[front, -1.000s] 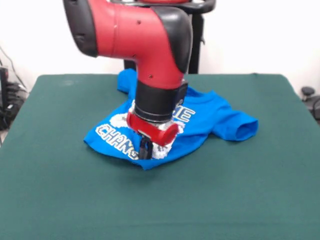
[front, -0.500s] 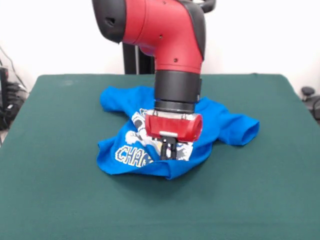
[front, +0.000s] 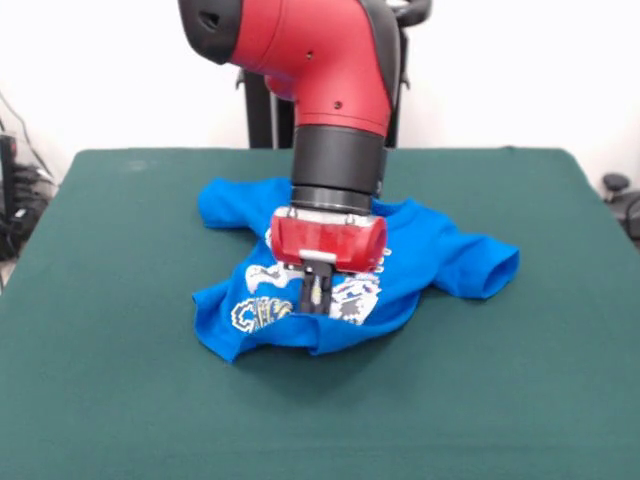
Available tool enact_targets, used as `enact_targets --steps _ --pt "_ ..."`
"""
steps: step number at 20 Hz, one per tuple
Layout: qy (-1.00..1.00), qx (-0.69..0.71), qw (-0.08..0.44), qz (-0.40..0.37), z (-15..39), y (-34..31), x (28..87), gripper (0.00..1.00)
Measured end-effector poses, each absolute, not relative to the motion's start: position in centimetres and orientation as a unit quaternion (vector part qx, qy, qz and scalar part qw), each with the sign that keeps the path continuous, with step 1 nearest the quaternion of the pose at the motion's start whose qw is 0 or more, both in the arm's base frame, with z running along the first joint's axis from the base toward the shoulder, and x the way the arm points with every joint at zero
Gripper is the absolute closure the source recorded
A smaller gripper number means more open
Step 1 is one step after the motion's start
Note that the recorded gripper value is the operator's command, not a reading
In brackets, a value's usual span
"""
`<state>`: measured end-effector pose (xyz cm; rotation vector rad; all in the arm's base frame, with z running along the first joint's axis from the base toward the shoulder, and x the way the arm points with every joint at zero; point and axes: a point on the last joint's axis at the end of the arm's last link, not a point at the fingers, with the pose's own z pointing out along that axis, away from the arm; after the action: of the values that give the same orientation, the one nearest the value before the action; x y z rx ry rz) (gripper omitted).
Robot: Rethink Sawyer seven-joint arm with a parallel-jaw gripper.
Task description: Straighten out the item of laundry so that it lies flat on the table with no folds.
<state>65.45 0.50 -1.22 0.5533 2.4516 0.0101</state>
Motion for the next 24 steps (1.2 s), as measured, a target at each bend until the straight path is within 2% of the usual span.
enact_targets --steps 9,15,19,24 --pt "0.927 0.215 0.304 -0.04 -1.0 -1.9 64.9 1.0" --pt "0.926 0.22 0.303 -0.046 -3.2 -1.8 65.9 1.0" --pt "0.926 0.239 0.289 -0.046 -5.2 -1.6 65.9 1.0" --pt "0.921 0.303 0.234 -0.072 -5.3 -2.1 65.5 1.0"
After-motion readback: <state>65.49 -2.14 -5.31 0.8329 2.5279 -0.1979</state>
